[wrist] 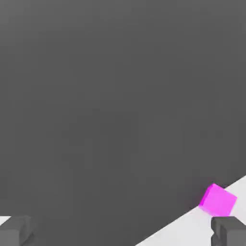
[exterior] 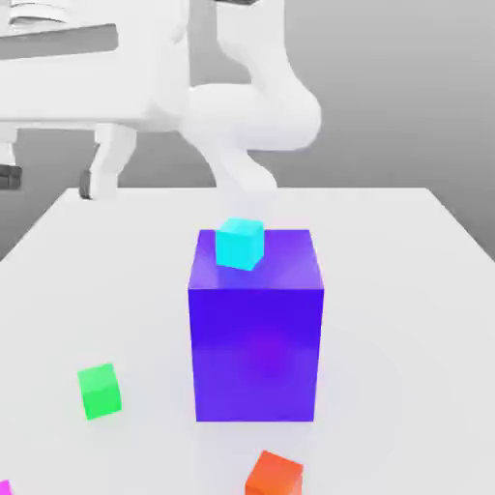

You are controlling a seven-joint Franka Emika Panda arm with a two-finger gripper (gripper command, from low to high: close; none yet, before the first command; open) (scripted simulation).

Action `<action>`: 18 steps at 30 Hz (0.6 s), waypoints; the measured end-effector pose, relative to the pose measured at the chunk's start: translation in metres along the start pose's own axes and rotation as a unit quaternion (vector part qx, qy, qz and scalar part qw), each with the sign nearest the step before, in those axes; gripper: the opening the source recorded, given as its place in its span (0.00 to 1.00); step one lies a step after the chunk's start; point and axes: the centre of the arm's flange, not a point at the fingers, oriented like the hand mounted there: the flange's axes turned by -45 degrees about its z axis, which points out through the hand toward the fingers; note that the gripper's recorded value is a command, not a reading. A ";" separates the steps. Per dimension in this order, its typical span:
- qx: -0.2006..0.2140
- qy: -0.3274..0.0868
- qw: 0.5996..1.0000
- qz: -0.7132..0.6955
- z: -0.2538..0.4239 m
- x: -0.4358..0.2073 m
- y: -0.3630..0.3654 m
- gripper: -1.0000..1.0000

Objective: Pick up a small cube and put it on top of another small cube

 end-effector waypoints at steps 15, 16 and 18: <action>-0.084 -0.140 0.964 0.212 0.257 -0.013 0.122 0.50; -0.086 -0.144 0.961 0.219 0.273 -0.017 0.128 0.50; -0.088 -0.147 0.959 0.224 0.304 -0.027 0.134 0.50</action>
